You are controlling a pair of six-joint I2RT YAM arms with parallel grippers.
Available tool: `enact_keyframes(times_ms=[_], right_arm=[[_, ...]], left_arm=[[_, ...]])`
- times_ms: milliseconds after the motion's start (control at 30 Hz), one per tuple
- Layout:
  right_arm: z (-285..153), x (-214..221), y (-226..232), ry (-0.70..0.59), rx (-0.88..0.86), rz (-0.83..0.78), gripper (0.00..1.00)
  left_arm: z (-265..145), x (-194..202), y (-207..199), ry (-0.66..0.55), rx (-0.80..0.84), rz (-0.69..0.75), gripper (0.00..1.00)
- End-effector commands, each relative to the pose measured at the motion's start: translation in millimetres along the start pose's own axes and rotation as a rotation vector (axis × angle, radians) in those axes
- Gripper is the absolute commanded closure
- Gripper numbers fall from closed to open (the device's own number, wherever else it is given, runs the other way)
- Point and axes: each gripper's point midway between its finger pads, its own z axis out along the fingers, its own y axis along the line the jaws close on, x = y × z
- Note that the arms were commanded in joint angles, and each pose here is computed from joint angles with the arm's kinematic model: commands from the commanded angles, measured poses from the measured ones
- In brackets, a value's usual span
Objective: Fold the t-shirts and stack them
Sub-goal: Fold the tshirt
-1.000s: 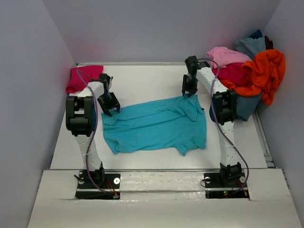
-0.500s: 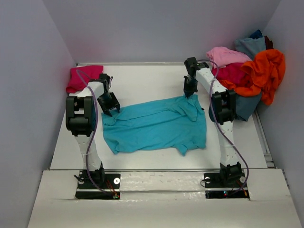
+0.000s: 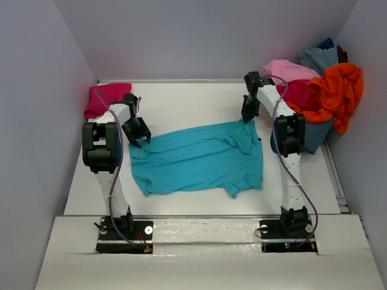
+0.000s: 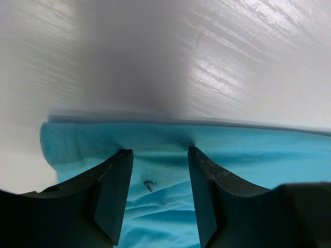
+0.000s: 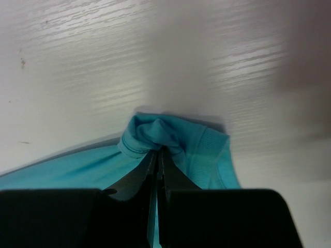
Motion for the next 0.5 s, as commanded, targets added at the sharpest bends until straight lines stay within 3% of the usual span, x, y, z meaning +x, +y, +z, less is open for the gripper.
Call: enact_keyframes(times_ms=[0,467], right_arm=[[-27,-25,-23,-0.076,0.030,0.049,0.93],[-43,-39,-49,-0.109,0.046,0.105,0.93]], left_arm=[[1,-9,15,-0.023,-0.051,-0.009,0.41],[1,-12,19,-0.029,-0.058,-0.018,0.41]])
